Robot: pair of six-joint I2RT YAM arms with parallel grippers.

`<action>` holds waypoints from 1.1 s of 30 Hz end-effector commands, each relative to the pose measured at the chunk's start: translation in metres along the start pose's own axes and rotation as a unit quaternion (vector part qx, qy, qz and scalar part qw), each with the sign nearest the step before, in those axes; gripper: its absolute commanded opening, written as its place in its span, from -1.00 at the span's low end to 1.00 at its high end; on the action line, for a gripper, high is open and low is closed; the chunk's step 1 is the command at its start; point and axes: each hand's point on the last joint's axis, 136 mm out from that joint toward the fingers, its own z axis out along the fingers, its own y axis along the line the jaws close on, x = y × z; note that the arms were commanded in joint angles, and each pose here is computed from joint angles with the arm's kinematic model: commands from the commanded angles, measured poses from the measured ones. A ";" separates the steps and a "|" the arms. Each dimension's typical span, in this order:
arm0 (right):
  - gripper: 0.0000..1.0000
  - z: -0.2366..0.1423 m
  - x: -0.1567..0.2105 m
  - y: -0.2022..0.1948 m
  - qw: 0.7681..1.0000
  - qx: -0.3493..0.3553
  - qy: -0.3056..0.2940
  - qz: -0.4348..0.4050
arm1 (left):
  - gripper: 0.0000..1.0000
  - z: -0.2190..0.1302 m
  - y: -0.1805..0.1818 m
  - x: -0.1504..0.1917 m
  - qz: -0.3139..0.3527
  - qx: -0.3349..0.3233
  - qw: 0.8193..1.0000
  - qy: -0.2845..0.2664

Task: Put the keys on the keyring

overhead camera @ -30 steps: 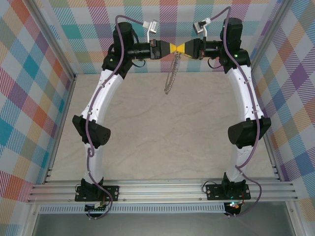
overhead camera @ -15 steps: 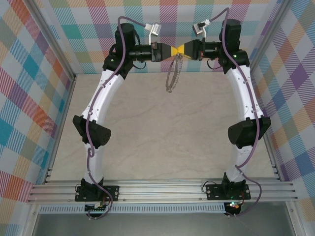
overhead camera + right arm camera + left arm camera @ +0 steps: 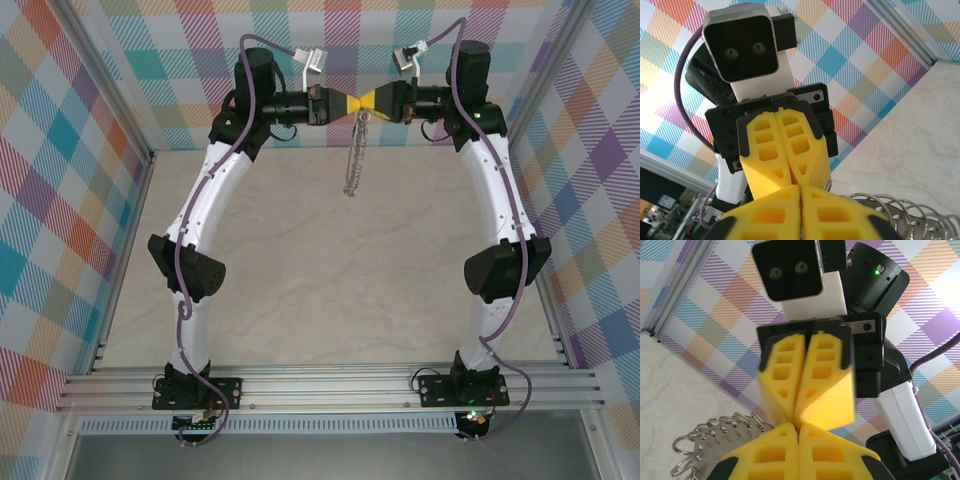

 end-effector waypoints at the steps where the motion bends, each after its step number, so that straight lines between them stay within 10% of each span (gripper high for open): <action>1: -0.39 -0.006 -0.008 0.030 0.999 0.008 -0.025 -0.036 | -1.00 -0.005 -0.044 -0.018 0.048 0.022 0.998 -0.029; 14: -0.07 -0.048 -0.010 0.019 0.982 0.095 -0.160 -0.043 | -1.00 -0.013 -0.066 -0.041 0.070 0.031 0.994 -0.074; 33: -0.03 -0.036 -0.004 0.029 0.983 0.062 -0.161 -0.063 | -1.00 -0.009 -0.075 -0.046 0.065 0.052 0.993 -0.083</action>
